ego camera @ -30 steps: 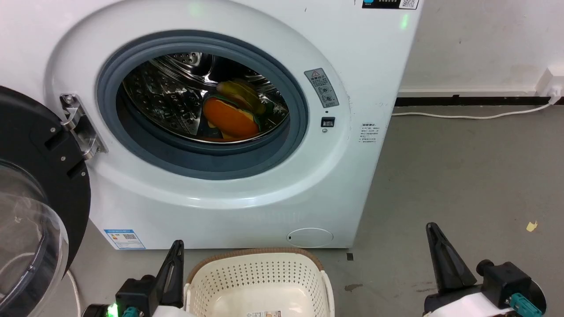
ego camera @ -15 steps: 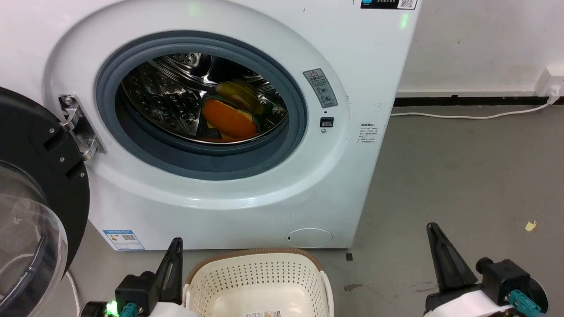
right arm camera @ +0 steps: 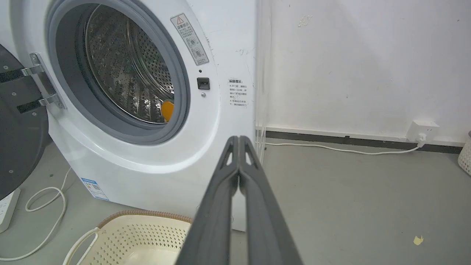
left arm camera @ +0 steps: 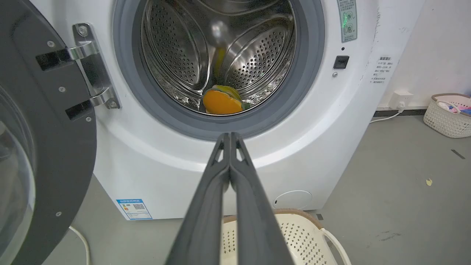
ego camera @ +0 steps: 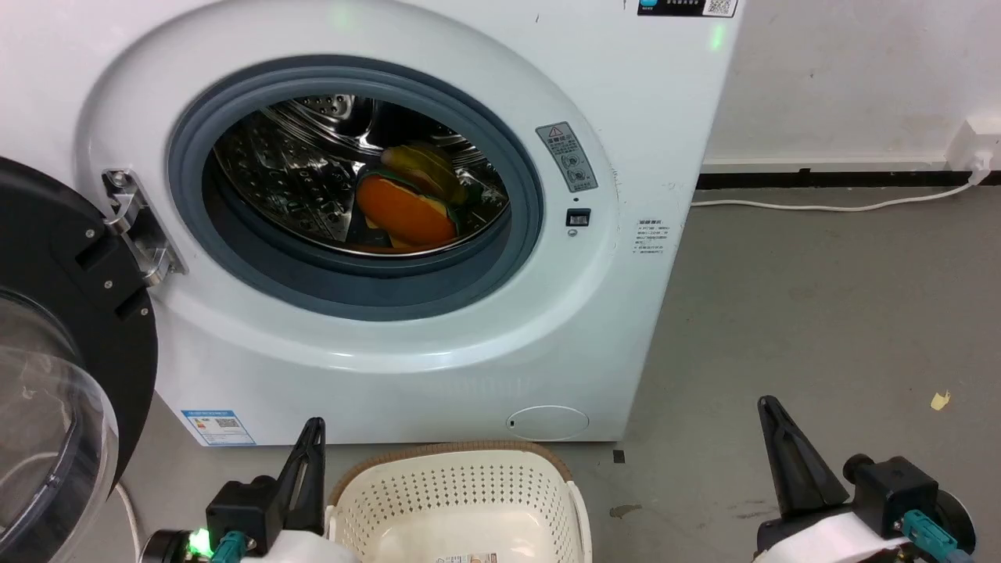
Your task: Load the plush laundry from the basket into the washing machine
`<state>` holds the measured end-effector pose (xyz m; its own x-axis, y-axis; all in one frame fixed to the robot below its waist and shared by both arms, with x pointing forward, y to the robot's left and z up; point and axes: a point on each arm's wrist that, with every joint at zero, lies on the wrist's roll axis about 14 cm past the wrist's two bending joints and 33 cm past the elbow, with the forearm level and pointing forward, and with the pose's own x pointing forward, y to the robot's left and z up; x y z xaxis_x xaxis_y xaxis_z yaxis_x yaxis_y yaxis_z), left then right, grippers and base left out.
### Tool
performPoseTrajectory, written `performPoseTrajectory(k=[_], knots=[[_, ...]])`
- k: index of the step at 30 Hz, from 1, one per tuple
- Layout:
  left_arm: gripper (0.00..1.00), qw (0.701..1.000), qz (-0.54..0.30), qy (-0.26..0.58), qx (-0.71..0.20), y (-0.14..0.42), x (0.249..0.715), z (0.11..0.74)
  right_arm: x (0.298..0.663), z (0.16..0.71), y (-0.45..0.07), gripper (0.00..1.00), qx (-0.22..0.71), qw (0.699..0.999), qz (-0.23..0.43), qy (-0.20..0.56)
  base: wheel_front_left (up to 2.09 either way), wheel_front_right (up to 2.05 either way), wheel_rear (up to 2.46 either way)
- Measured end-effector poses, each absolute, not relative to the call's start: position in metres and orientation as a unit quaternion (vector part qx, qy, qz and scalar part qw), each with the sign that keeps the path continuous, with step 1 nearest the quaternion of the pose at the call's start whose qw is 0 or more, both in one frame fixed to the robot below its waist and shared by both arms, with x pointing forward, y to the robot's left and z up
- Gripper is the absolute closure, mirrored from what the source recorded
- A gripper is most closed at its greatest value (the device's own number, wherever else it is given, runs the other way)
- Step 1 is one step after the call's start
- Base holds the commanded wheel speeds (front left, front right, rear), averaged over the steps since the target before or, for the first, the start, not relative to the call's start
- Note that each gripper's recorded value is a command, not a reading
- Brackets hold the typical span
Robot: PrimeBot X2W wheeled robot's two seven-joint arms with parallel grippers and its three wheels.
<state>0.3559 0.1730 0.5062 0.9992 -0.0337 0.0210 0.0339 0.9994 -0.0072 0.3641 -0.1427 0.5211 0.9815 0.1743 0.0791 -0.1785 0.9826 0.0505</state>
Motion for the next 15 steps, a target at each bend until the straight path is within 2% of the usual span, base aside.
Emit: performPoseTrajectory(k=[15], knots=[[1.0,1.0,-0.014,-0.008,-0.002,0.1728,0.3582,0.5088,0.3651,0.5211,-0.1451,1.0,0.021,0.996,0.086,-0.029,0.0,0.0,0.0]])
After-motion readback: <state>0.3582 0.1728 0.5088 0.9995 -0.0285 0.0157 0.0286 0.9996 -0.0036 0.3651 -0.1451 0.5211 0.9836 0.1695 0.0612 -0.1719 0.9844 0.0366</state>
